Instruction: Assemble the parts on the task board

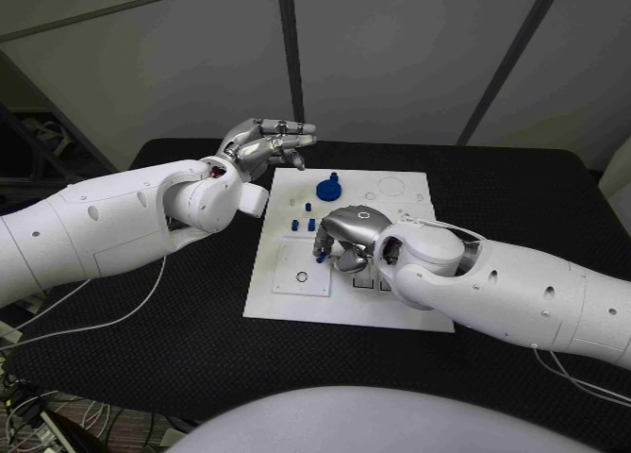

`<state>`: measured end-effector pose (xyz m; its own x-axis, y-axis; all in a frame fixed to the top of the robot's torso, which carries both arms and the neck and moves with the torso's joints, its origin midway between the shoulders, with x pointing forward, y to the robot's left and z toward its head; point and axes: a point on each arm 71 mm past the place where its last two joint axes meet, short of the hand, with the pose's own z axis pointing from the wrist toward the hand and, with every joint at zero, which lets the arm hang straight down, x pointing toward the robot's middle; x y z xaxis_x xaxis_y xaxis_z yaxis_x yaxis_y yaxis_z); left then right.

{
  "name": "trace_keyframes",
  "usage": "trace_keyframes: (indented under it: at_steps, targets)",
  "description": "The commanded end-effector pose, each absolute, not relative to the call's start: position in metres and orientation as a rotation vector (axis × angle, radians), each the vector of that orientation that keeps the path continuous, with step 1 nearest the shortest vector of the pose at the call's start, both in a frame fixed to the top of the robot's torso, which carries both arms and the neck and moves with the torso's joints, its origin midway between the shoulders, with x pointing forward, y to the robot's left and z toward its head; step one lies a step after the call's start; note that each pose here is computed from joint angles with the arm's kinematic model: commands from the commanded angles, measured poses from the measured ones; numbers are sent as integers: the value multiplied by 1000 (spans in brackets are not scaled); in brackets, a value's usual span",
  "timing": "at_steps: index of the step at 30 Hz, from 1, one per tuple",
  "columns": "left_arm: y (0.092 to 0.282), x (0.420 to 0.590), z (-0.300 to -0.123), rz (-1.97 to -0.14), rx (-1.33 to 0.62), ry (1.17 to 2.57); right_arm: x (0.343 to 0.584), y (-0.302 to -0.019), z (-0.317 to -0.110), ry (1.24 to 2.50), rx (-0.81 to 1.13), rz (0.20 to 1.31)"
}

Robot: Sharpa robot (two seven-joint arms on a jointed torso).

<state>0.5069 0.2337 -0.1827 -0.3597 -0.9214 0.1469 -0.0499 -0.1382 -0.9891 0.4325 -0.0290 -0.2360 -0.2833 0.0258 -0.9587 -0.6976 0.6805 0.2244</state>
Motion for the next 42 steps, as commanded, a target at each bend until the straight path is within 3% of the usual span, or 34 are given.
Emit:
trace_keyframes:
  at_steps: [1, 17, 42]
  targets:
    - [232, 507, -181, -1601, -1133, 1429, 434, -29, -236, 1725, -553, 750]
    - [230, 507, -182, -1606, -1134, 1436, 433, -23, -241, 1768, -598, 717]
    - [230, 507, -182, -1605, -1136, 1444, 433, -21, -238, 1730, -572, 763]
